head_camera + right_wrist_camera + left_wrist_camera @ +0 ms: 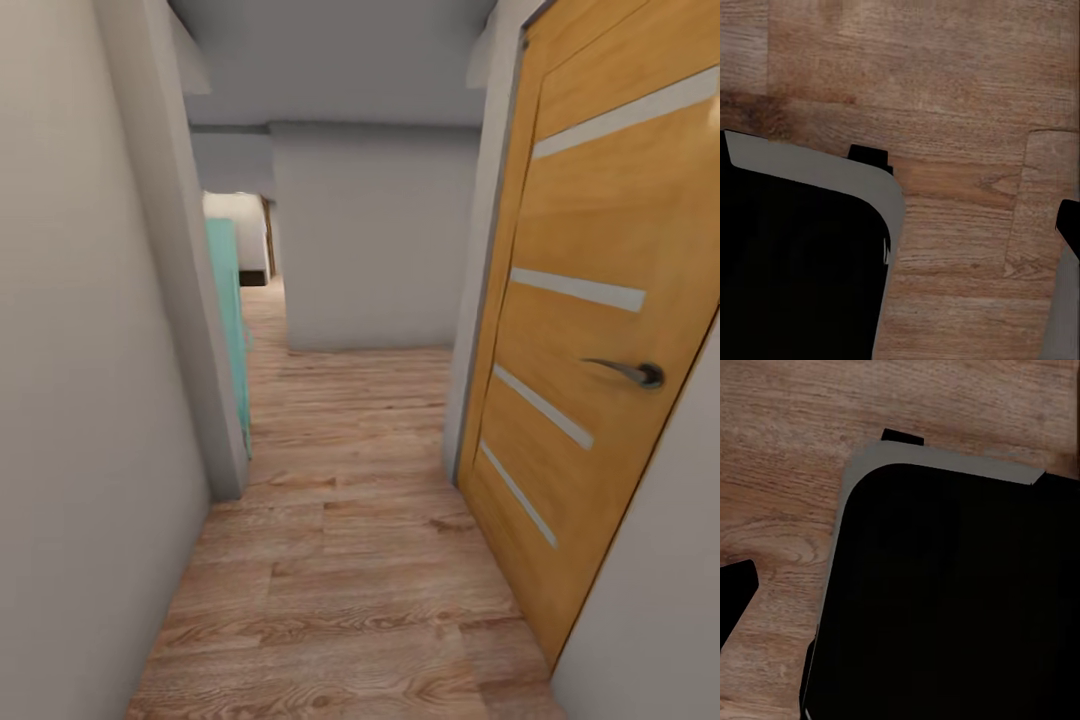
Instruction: Move the two storage containers from the living room to the garage. In the garage, place one container on the floor and stack the other container on top of it (either order is fine).
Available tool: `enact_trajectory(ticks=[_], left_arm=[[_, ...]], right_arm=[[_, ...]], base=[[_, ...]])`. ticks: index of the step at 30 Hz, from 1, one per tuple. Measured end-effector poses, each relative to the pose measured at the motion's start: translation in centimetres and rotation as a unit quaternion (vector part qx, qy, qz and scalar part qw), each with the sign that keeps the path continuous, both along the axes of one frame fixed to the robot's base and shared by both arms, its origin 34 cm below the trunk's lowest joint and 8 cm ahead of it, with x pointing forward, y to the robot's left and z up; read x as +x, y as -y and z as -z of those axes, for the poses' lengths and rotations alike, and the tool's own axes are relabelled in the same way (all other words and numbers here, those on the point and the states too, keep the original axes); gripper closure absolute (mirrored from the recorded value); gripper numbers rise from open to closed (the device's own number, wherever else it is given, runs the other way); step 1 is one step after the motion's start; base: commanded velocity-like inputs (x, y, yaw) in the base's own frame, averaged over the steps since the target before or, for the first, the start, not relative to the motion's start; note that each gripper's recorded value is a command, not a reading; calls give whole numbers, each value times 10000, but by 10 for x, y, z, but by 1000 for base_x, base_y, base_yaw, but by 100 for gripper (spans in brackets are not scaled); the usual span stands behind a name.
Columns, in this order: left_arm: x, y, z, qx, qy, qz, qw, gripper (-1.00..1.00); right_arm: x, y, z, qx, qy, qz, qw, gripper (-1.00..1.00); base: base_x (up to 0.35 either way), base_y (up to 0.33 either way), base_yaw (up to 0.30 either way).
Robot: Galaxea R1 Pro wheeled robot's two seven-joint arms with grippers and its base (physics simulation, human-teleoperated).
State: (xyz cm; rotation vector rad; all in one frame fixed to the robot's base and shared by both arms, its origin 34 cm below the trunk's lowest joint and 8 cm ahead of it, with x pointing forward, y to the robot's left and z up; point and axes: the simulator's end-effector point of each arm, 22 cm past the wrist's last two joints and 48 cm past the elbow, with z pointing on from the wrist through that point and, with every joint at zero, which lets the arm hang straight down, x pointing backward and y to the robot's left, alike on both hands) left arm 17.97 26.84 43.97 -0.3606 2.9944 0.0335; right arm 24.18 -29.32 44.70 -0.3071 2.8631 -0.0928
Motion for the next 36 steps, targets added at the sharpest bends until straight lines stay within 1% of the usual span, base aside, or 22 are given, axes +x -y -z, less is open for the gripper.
enact_trajectory(ticks=[4,8,30,36], left_arm=[[0,-1,0,2,4,0,10000,-100],[0,-1,0,1,7,2,10000,-100],[1,0,0,-3,15,11,10000,-100],[1,0,0,-3,14,11,10000,-100]], right_arm=[[0,1,0,-7,-2,-2,10000,-100],[0,1,0,-4,-3,-1,10000,-100],[0,1,0,1,-4,-16,10000,-100],[0,0,0,6,1,-16,10000,-100]], base=[[325,0,205],[325,0,77],[325,0,3],[324,-55,0]])
